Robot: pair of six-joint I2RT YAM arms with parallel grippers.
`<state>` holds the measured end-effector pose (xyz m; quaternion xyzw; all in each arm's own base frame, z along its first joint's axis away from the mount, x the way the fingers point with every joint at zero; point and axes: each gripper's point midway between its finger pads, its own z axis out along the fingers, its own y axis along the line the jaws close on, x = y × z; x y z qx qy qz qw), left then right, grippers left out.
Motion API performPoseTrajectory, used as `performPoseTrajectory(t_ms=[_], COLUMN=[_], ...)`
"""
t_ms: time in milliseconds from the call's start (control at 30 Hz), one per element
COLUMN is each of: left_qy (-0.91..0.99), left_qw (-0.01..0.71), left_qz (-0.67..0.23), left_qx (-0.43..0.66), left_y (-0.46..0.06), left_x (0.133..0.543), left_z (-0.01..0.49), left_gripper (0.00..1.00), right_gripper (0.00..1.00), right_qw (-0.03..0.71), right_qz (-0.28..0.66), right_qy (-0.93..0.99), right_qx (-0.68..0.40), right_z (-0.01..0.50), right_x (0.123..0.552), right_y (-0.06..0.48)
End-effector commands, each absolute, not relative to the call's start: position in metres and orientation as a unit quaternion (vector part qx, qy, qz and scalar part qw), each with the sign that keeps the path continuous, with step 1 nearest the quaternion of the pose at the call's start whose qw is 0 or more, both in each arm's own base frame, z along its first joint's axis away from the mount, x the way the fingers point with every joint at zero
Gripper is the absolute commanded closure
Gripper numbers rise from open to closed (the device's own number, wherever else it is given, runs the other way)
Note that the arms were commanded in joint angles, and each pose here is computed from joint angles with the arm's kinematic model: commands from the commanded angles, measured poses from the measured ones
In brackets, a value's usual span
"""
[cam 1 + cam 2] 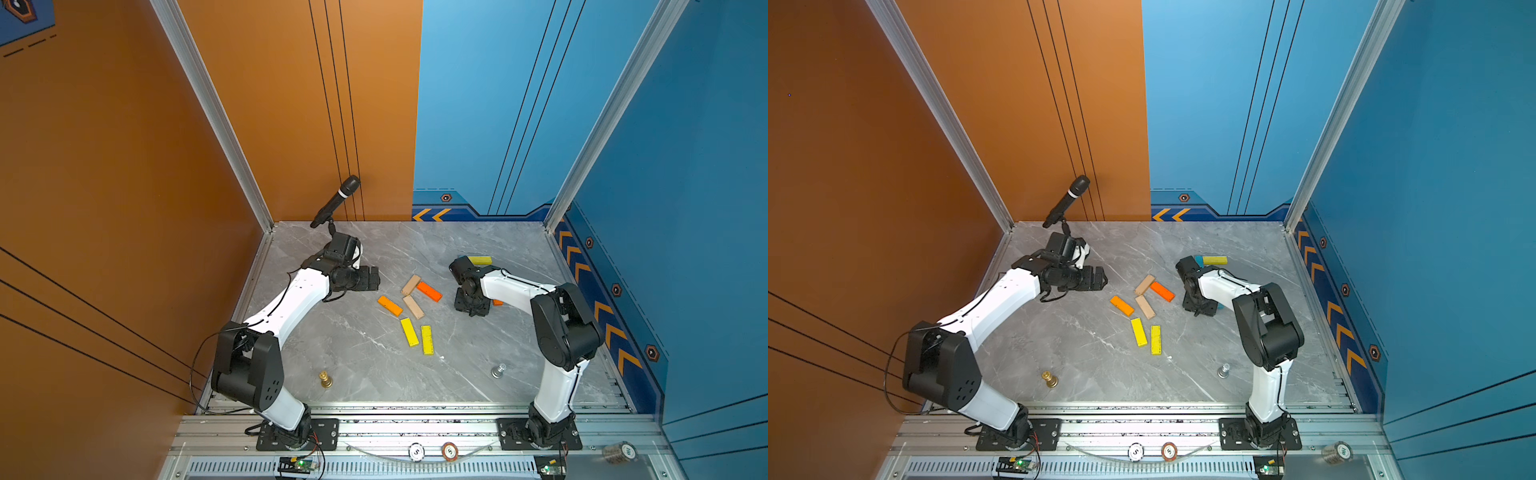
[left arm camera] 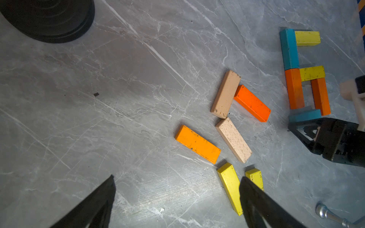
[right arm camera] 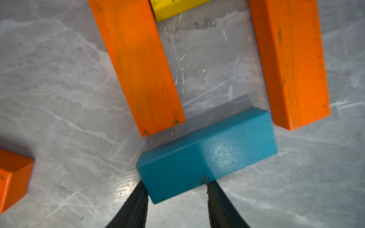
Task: Assemble the number 6 with building blocks
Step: Assemble the building block at the center of the board.
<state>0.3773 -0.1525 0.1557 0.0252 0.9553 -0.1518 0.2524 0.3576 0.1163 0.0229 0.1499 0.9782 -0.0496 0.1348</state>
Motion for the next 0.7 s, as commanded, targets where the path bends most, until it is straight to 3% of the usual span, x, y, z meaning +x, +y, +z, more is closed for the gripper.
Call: performPoseTrajectory(t_ms=[0,667], left_qy=[0.954,0.955], left_qw=[0.252,0.253], left_qz=[-0.158,-0.155], left_qx=[0.021,0.021], left_y=[-0.1526,-0.1517], left_x=[0.3802,0.3802], left_z=[0.1559,0.1559], left_gripper=[0.02,0.02], right_gripper=[0.52,0.52], right_qw=[0.138,0.145], right_qz=[-0.062,-0.061], right_qy=[0.978,0.977], right_qx=[0.144,0.144], right_z=[0.0228,0.0278], right_x=[0.36,0.3676], right_y=[0.1102,0.1035])
